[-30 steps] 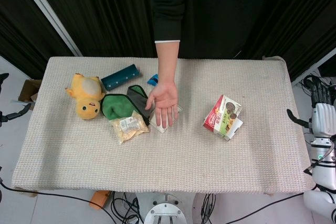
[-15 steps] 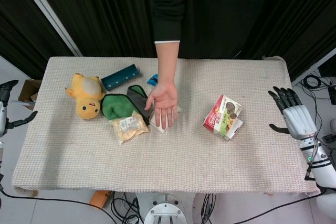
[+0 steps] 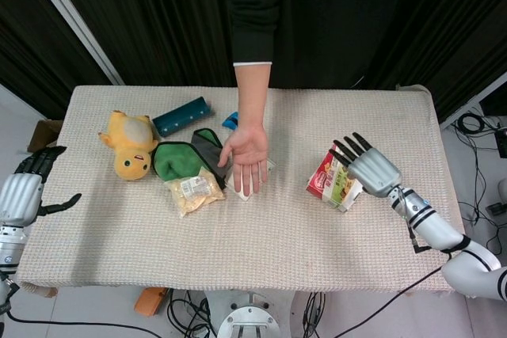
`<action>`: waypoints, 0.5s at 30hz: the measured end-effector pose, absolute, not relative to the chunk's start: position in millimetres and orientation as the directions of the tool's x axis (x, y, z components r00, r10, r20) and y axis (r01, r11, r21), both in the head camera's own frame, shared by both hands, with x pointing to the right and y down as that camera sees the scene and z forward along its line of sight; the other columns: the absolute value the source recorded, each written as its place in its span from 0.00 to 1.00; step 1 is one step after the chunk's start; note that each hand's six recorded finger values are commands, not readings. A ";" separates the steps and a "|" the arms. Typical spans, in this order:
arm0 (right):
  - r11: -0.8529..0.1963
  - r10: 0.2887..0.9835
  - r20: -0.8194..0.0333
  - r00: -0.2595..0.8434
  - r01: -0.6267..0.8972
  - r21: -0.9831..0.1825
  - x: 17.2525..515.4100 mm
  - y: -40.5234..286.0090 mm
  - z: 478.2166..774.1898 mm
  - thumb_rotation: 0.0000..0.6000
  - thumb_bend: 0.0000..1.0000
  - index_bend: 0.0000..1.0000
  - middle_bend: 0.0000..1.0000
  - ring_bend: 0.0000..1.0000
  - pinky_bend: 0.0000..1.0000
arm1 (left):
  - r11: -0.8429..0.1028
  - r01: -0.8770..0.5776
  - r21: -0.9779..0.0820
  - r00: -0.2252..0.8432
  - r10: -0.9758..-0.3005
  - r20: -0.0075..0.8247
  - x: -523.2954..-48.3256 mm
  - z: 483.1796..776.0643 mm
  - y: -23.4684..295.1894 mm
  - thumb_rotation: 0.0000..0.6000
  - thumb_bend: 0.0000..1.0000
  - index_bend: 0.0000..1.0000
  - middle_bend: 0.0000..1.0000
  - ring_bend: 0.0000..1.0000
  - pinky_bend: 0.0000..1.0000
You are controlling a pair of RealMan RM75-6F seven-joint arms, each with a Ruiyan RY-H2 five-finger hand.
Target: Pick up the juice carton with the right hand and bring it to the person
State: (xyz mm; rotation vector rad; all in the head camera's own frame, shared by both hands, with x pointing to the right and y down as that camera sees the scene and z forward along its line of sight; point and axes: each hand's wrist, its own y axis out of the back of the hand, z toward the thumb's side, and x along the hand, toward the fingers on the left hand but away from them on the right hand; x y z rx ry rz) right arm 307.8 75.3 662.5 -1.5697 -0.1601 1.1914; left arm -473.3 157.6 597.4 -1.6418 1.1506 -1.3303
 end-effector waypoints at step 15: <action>-0.458 0.558 -0.662 0.500 -0.480 -0.748 270.3 76.4 692.0 1.00 0.00 0.00 0.01 0.00 0.00 | -0.385 -0.188 -0.903 0.065 -0.923 0.380 -477.1 603.1 165.5 0.84 0.18 0.12 0.14 0.10 0.20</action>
